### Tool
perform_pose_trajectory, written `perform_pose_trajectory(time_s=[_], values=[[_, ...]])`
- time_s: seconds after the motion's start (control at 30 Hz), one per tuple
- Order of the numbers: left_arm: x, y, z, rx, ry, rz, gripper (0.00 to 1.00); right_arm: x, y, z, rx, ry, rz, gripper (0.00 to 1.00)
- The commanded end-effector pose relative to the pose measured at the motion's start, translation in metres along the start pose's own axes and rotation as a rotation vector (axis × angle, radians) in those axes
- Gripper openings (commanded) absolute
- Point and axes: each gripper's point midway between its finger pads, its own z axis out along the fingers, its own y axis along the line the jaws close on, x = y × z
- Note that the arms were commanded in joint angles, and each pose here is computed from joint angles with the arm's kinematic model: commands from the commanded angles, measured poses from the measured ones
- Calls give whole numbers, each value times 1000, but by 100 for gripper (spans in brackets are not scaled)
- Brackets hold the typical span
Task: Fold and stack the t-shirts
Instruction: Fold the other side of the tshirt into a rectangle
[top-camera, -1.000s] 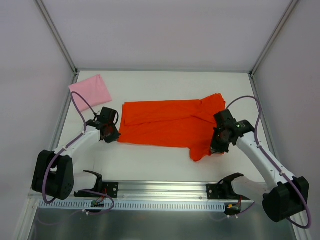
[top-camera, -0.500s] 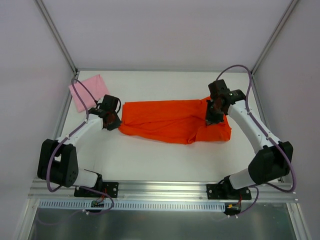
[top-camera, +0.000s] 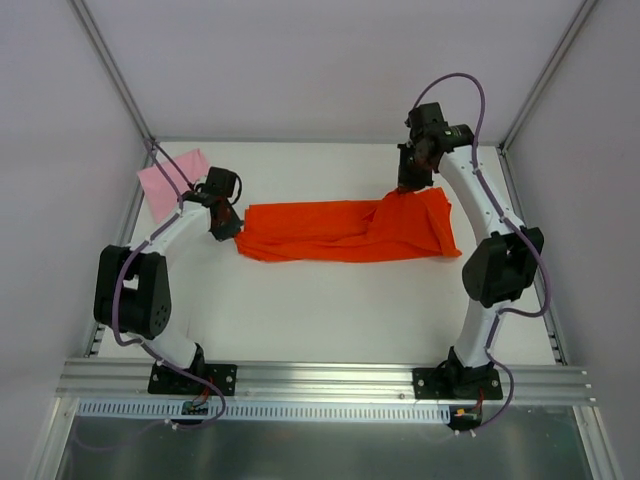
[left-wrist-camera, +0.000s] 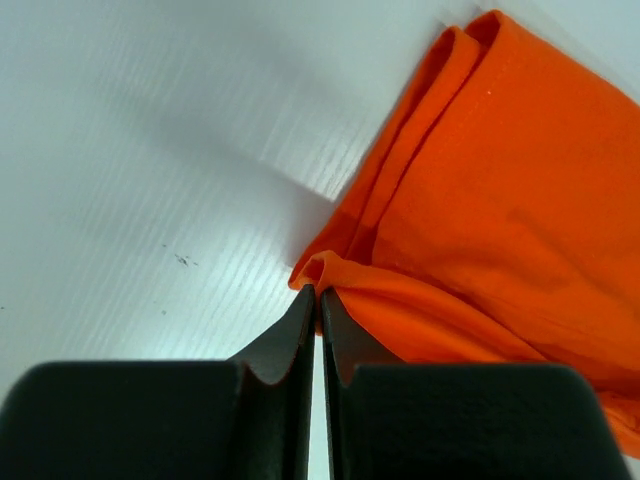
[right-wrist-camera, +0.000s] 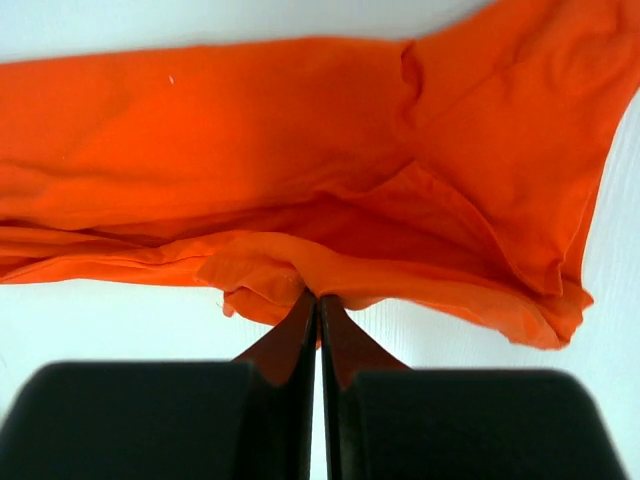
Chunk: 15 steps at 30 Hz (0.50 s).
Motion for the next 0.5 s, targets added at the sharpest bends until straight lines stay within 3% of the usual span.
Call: perform_pose_trajectory(time_s=[0.0, 0.27, 0.47], values=[[-17, -11, 4, -4, -17, -35, 0, -17, 2, 4, -15, -7, -61, 1], [-36, -34, 16, 10, -10, -2, 0, -56, -2, 23, -8, -67, -50, 1], [-47, -38, 27, -14, -3, 28, 0, -57, -10, 42, -26, -34, -24, 1]])
